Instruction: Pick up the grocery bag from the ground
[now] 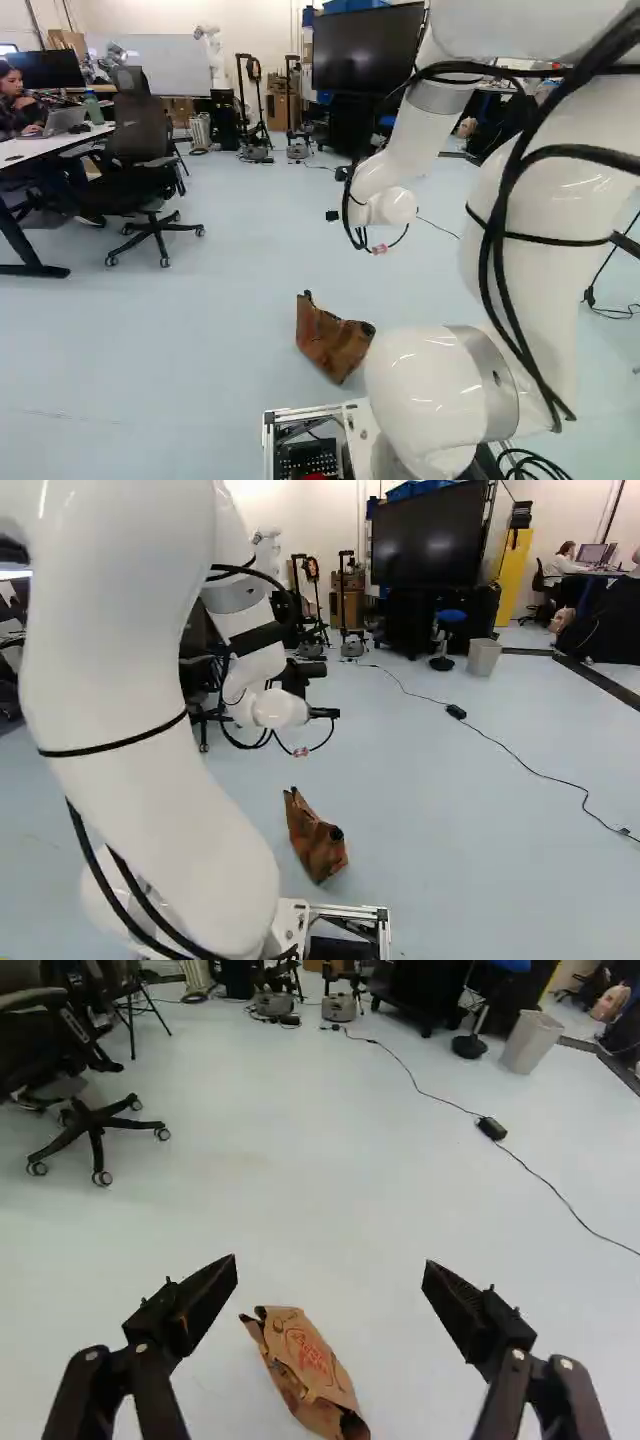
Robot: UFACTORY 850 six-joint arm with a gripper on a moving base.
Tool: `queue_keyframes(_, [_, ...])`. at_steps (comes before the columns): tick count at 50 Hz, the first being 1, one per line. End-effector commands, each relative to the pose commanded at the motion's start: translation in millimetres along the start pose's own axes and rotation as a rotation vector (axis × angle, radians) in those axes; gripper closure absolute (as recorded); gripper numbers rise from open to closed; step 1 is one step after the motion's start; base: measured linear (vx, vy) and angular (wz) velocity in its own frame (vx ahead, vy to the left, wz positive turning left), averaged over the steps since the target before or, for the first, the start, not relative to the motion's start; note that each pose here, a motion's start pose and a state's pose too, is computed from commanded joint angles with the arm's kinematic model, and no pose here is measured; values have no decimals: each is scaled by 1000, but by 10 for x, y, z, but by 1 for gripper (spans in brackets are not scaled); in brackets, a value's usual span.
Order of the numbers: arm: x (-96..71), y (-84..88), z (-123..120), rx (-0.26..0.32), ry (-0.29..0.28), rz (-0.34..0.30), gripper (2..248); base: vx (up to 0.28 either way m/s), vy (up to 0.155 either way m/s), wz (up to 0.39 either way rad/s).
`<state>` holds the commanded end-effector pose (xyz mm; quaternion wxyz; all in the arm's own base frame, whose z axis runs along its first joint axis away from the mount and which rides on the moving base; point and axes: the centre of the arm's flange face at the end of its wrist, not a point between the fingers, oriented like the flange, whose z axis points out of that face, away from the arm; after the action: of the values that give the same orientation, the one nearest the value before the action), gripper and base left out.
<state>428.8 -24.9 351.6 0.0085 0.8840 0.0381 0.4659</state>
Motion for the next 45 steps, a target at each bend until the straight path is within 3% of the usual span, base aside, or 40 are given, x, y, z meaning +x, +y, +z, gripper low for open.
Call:
queue_keyframes(12, [129,-27,240,56,-6,-82,3,0,0,0])
queue_keyframes(20, [127,-47,477,96,-30,-134,3,0,0,0])
queue_keyframes(45, [-168,-213,1116,260,-132,-330,3,0,0,0])
